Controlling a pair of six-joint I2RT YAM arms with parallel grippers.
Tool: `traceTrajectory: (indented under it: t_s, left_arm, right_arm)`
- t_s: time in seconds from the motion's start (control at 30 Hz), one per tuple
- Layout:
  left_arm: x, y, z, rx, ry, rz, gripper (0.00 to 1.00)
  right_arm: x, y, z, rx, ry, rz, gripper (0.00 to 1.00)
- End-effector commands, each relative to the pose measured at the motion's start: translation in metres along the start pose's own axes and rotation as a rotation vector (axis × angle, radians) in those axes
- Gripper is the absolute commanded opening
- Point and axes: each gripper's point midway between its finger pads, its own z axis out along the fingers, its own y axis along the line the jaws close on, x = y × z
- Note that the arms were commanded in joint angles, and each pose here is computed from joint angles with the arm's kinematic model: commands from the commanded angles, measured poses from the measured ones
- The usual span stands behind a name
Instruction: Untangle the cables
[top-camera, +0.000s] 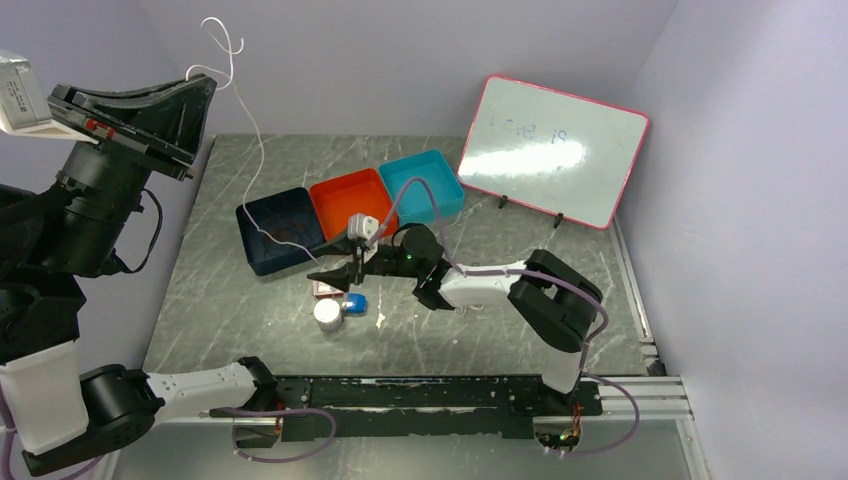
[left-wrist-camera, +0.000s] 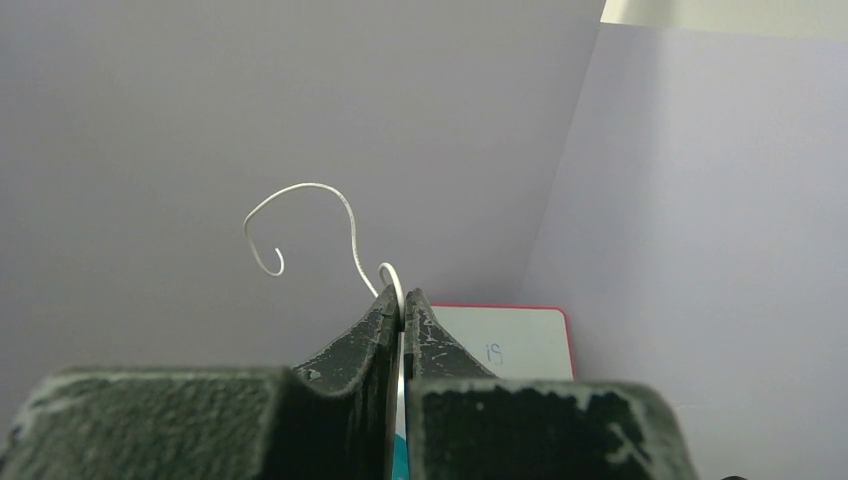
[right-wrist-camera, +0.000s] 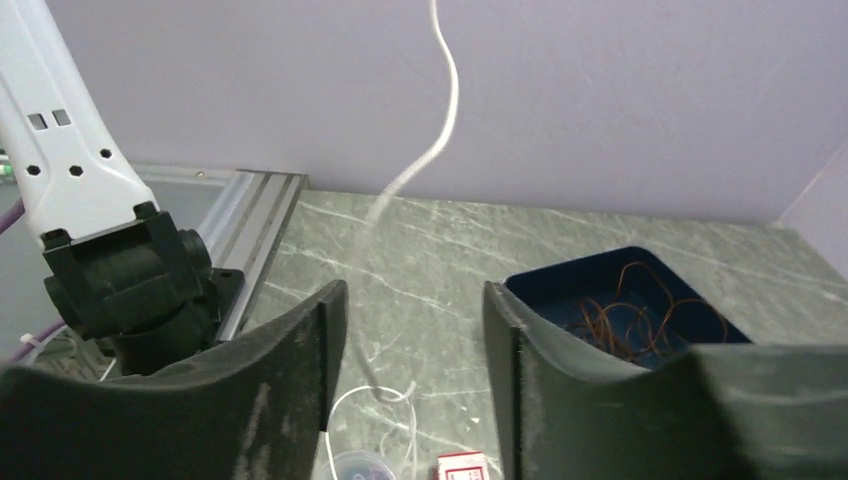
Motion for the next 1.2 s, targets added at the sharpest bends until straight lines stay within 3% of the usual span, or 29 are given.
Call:
traceTrajectory:
  t_s: [0.0,0.17,0.43,0.6,0.8,1.0,1.17]
  left_arm:
    - [-0.001,-0.001,-0.003,0.010,-0.001,-0.012,0.07]
    - [-0.002,0.001,-0.008,0.000,-0.001,-0.019,0.07]
    - [0.032,0.009,-0.014,-0.041,0.080,-0.033,0.07]
    - [0.075,0.023,-0.021,-0.112,0.175,-0.027,0.07]
    - [0.143,0.022,-0.024,-0.125,0.318,-0.046,0.07]
    - [0.220,0.018,-0.029,-0.133,0.457,-0.082,0.07]
    - [0.276,0.017,-0.027,-0.138,0.567,-0.056,0.07]
  right_arm:
    - [-0.002,-0.003,0.005,0.016,-0.020,0.019,0.47]
    - [-0.004,-0.012,-0.006,0.111,-0.030,0.034,0.25]
    - [-0.019,-0.015,-0.038,0.232,-0.015,0.044,0.00]
    - [-0.049,-0.032,-0.043,0.322,0.032,0.036,0.00]
    - [-0.090,-0.076,-0.063,0.563,0.079,0.008,0.00]
    - [-0.139,-0.114,-0.091,0.748,0.034,0.026,0.00]
    - [-0.149,-0.138,-0.112,0.837,0.050,0.047,0.00]
